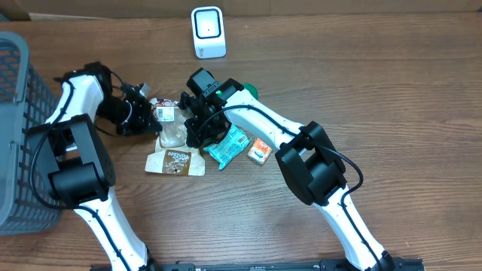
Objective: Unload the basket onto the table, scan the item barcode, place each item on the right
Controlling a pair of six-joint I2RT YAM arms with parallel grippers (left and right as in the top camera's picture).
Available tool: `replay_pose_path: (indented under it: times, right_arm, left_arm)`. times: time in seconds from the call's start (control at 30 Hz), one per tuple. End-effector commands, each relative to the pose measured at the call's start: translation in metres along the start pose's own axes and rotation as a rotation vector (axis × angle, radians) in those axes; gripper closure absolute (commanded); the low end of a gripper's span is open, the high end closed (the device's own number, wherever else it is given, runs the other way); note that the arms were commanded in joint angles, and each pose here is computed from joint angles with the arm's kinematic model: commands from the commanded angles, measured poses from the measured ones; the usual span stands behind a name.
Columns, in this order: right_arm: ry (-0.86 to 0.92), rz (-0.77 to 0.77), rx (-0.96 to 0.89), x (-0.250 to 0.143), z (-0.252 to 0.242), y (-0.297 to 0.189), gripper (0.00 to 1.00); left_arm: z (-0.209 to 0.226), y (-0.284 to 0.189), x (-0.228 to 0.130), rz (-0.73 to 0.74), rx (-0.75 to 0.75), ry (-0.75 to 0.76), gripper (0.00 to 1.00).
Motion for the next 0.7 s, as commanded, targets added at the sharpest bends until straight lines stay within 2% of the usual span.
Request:
replay_pose_path:
  times: [0.0, 0.03, 0.07, 0.13, 0.23, 0.43, 0.67]
  right_arm:
    - [-0.012, -0.022, -0.02, 0.007, -0.005, -0.003, 0.83]
    - [-0.006, -0.021, -0.016, 0.007, -0.005, -0.003, 0.75]
    - [-0.004, -0.02, -0.008, 0.007, -0.004, -0.003, 0.62]
    - [0.014, -0.016, 0.034, 0.007, -0.003, -0.005, 0.44]
    - [0.095, -0.014, 0.087, 0.009, -0.01, -0.013, 0.32]
    - [0.22, 0.023, 0.142, 0.002, -0.031, -0.028, 0.29]
    - [0.3, 0.088, 0.131, -0.019, -0.038, -0.005, 0.27]
  left_arm:
    - [-0.002, 0.023, -0.009, 0.009, -0.029, -0.028, 0.96]
    - [0.002, 0.029, -0.011, 0.01, -0.014, -0.047, 0.96]
    - [0.005, 0.034, -0.013, 0.009, 0.005, -0.066, 0.96]
    - [0.012, 0.04, -0.016, 0.01, 0.036, -0.097, 0.96]
    - [0.017, 0.047, -0.02, 0.009, 0.047, -0.119, 0.96]
    - [0.019, 0.052, -0.025, 0.014, 0.047, -0.133, 0.96]
    - [0.019, 0.052, -0.024, 0.011, 0.047, -0.131, 0.96]
Point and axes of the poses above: each gripper's point midway between its finger pads, its own y axis out along the fingers, its own z axis along the line the jaws close on, x = y × z, the point moved 6 cm from there along -y, back along the fingers, and after that the axes turned 2 degrees about y, right-handed, at the moved point
